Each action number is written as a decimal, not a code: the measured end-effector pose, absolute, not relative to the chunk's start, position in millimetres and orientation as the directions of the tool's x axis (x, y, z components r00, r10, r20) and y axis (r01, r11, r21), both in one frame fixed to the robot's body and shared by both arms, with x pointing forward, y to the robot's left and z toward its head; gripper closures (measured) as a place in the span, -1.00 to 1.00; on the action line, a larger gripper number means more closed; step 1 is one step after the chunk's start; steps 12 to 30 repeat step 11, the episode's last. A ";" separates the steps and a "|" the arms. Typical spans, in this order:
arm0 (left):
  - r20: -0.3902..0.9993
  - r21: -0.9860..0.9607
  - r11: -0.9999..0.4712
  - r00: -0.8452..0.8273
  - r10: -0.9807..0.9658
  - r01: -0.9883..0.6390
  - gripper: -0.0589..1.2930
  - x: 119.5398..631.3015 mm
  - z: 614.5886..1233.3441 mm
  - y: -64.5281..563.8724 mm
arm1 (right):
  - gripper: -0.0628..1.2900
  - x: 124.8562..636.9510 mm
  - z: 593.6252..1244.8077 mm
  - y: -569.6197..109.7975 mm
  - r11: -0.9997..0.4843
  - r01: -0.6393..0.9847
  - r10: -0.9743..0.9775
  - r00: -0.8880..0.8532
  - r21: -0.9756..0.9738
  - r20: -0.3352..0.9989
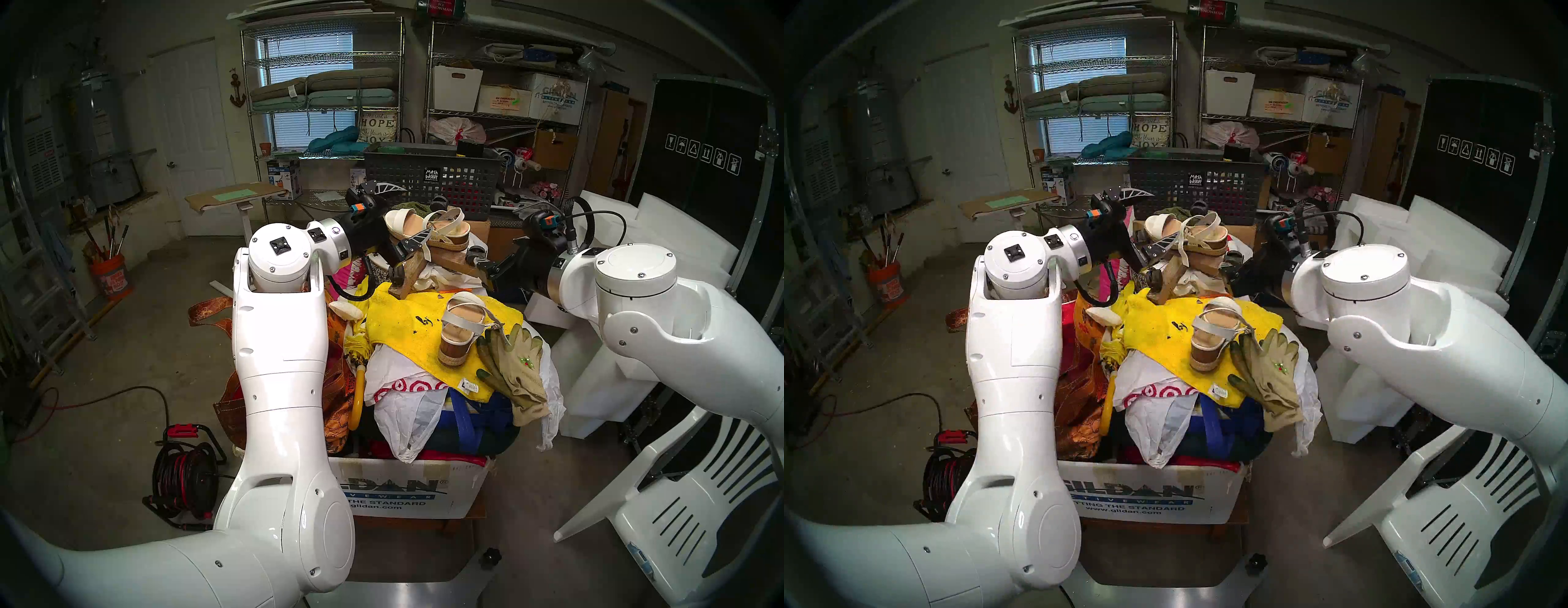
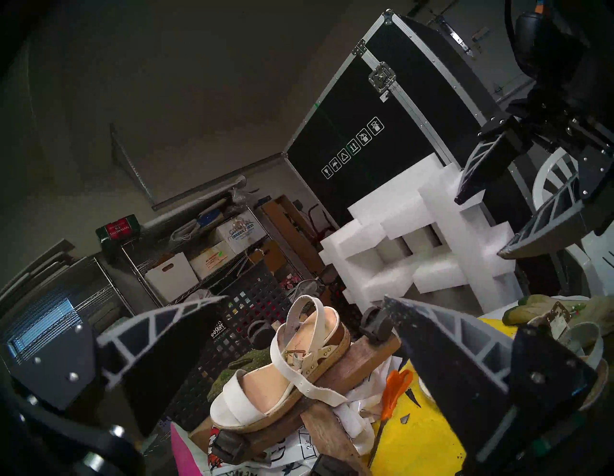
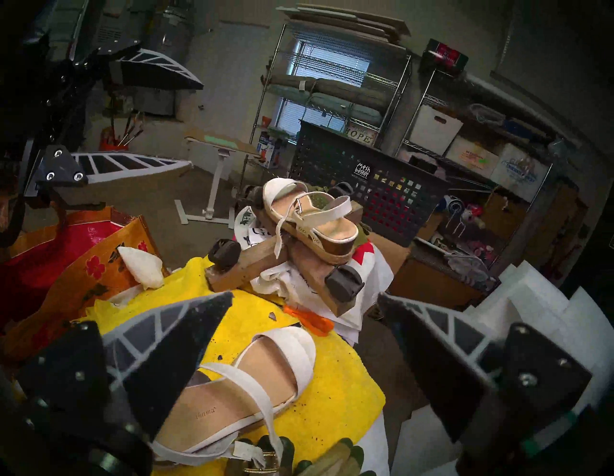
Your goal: Unbuckle a shoe
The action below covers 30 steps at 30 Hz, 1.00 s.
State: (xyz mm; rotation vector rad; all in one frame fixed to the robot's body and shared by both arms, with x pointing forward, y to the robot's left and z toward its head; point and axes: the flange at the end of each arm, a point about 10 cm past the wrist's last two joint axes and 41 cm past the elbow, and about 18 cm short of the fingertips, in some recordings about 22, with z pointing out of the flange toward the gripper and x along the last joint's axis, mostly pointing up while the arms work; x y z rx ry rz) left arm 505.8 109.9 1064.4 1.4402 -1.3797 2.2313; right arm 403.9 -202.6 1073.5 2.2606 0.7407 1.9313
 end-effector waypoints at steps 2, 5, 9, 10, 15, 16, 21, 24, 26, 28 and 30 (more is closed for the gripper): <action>0.783 -0.611 -0.565 -0.527 -0.330 -0.555 -0.96 505.5 1065.0 109.6 | -0.87 403.9 1073.3 -203.2 -0.881 0.304 0.404 0.087 0.362 0.911; 0.785 -0.609 -0.565 -0.525 -0.329 -0.557 -0.96 505.3 1065.4 109.2 | -0.87 403.8 1073.2 -203.8 -0.882 0.302 0.404 0.083 0.363 0.911; 0.786 -0.607 -0.568 -0.523 -0.329 -0.556 -0.96 505.3 1066.3 109.2 | -0.87 403.6 1073.2 -204.3 -0.882 0.299 0.403 0.079 0.364 0.912; 0.786 -0.607 -0.569 -0.523 -0.329 -0.555 -0.96 505.3 1066.4 109.2 | -0.87 403.6 1073.2 -204.4 -0.882 0.299 0.403 0.079 0.364 0.912; 0.787 -0.606 -0.570 -0.523 -0.328 -0.555 -0.96 505.3 1066.6 109.2 | -0.87 403.6 1073.2 -204.5 -0.882 0.299 0.403 0.078 0.364 0.912; 0.787 -0.606 -0.570 -0.523 -0.328 -0.555 -0.96 505.3 1066.6 109.2 | -0.87 403.6 1073.2 -204.5 -0.882 0.299 0.403 0.078 0.364 0.912; 0.787 -0.606 -0.570 -0.523 -0.328 -0.555 -0.96 505.3 1066.6 109.2 | -0.87 403.6 1073.2 -204.5 -0.882 0.299 0.403 0.078 0.364 0.912; 0.787 -0.606 -0.570 -0.523 -0.328 -0.555 -0.96 505.3 1066.6 109.2 | -0.87 403.6 1073.2 -204.5 -0.882 0.299 0.403 0.078 0.364 0.912; 0.787 -0.606 -0.570 -0.523 -0.328 -0.555 -0.96 505.3 1066.6 109.2 | -0.87 403.6 1073.2 -204.5 -0.882 0.299 0.403 0.078 0.364 0.912; 0.787 -0.606 -0.570 -0.523 -0.328 -0.555 -0.96 505.3 1066.6 109.2 | -0.87 403.6 1073.2 -204.5 -0.882 0.299 0.403 0.078 0.364 0.912; 0.787 -0.606 -0.570 -0.523 -0.328 -0.555 -0.96 505.3 1066.6 109.2 | -0.87 403.6 1073.2 -204.5 -0.882 0.299 0.403 0.078 0.364 0.912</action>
